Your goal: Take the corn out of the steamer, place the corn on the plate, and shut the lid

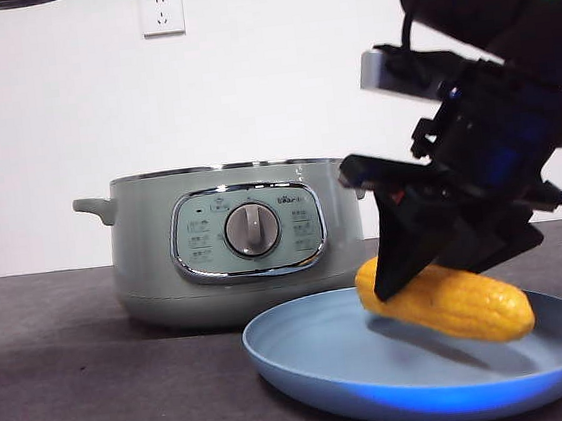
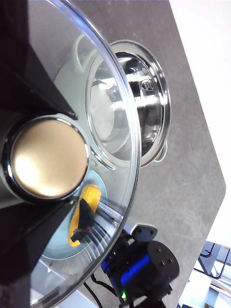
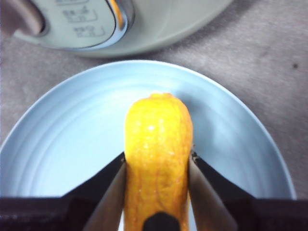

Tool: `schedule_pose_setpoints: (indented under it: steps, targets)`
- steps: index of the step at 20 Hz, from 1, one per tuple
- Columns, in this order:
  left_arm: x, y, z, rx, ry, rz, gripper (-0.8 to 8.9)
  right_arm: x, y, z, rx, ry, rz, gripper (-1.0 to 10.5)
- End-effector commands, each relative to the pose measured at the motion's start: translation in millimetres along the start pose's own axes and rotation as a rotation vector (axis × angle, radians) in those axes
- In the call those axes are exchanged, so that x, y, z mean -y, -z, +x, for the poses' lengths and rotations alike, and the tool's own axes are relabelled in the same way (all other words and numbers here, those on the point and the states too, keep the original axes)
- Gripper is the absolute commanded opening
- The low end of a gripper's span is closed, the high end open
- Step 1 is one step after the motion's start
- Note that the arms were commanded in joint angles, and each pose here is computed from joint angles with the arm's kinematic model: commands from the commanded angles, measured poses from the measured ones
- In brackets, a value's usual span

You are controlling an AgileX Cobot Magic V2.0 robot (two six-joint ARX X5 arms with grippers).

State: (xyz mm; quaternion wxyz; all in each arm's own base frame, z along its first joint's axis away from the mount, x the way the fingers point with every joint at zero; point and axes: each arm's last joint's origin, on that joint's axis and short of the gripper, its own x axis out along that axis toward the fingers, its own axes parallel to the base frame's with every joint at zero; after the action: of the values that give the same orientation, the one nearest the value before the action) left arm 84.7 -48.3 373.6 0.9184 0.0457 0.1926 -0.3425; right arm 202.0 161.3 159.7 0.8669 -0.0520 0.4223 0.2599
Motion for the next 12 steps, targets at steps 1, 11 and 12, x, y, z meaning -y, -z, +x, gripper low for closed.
schedule_pose_setpoints:
  steps: [1,11,12]
  targets:
    - [1,-8,-5,0.071,0.002,0.012,-0.08,0,5,8,-0.024,-0.014,0.030,-0.1]
    - [-4,-17,12,0.083,0.001,0.016,-0.08,0,9,16,-0.058,-0.018,0.049,4.8]
    - [-5,-19,16,0.086,0.002,0.016,-0.08,0,8,14,-0.049,-0.020,0.049,4.8]
